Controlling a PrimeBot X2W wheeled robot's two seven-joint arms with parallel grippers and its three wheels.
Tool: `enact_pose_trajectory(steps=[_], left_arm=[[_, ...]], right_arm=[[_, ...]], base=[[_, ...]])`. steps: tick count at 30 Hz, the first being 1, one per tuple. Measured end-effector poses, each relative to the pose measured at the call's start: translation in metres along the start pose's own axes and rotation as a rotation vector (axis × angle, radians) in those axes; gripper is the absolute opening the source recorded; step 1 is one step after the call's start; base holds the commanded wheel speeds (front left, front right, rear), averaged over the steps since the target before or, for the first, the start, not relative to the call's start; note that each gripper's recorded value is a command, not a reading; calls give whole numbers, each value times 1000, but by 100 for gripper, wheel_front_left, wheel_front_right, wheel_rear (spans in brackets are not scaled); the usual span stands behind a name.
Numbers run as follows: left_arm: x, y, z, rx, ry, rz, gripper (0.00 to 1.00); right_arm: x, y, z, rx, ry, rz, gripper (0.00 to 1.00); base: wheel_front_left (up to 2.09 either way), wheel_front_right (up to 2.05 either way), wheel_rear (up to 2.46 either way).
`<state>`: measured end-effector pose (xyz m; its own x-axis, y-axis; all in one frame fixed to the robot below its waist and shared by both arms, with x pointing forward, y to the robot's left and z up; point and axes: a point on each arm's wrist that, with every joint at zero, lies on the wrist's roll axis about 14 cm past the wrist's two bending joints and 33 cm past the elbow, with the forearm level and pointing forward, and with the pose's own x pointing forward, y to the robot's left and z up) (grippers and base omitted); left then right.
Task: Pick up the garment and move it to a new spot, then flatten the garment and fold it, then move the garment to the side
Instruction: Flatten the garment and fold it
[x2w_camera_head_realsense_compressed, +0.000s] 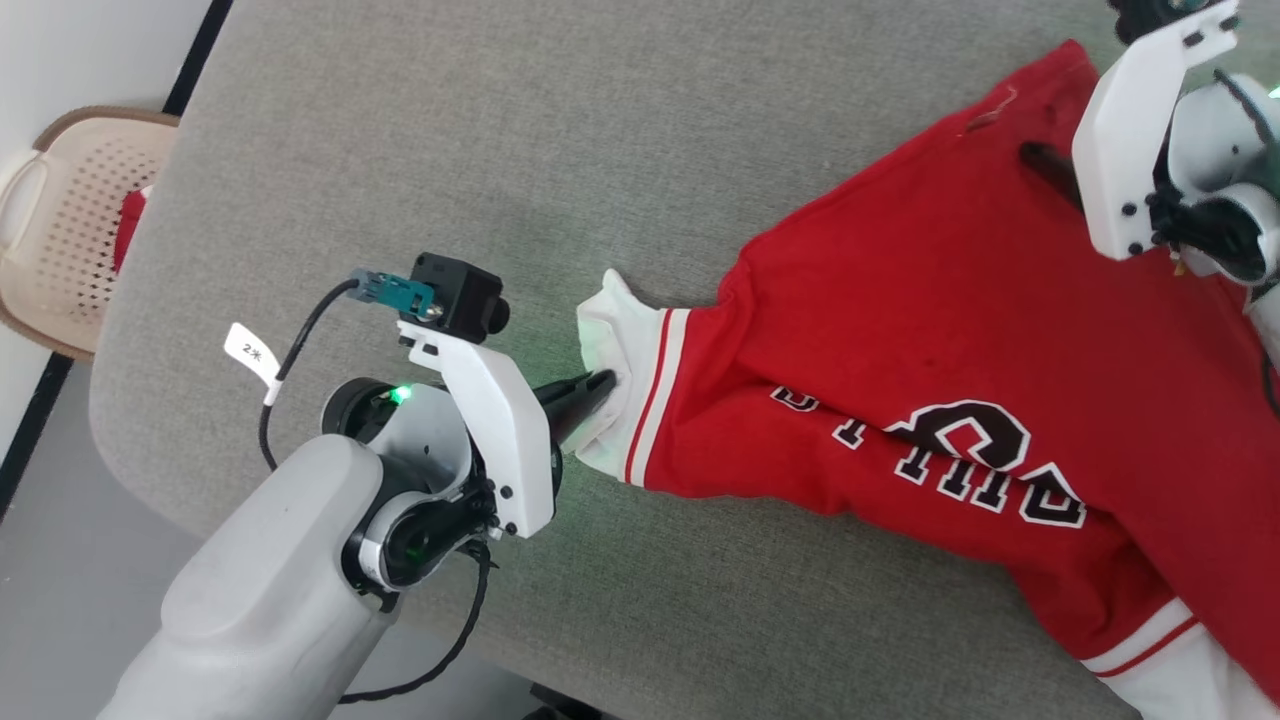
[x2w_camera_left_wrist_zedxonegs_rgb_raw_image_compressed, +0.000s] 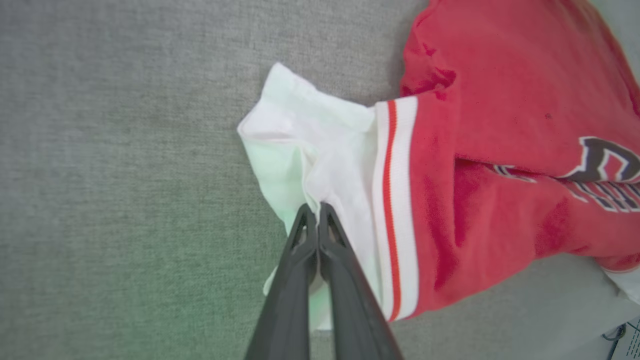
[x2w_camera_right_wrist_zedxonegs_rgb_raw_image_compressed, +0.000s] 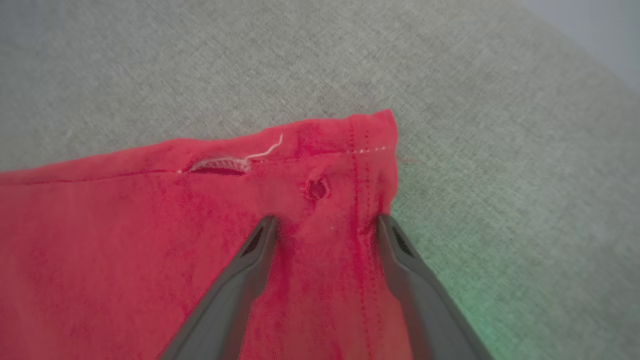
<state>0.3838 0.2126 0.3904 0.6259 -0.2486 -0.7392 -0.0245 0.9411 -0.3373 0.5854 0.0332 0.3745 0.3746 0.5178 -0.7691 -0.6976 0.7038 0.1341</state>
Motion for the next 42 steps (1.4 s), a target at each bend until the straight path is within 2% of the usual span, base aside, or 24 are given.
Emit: enact_pose_trajectory(steps=[6,7,8,12,16,24,30,38,42], left_arm=[[1,11,-3,-12,12,23,0],[2,12,-4,-16,14,26,0],[2,13,-3,-17,14,25,0],[2,21,7,-4,9,41,0],[-3,29,38,46,-26,62,0],[-29,33,121,203,-128,134,0],[-57,16,191,340,-241,163,0],[-92,-25,262,430,-390,140,0],[-108,-42,287,460,-452,133,0]], right_arm=[[13,4,-9,-2,81,23,100],[12,4,-9,4,88,26,15],[11,3,-9,-13,96,20,0],[3,-6,-3,19,57,8,0],[-13,-12,11,10,-18,-10,0],[-86,-33,50,-39,-217,-80,0],[-153,-51,72,-31,-365,-161,0],[-243,-59,102,-18,-543,-255,0],[-275,-60,112,-8,-598,-293,0]], base=[[0,0,0],[0,0,0],[0,0,0],[0,0,0],[0,0,0],[0,0,0],[0,0,0],[0,0,0],[0,0,0]])
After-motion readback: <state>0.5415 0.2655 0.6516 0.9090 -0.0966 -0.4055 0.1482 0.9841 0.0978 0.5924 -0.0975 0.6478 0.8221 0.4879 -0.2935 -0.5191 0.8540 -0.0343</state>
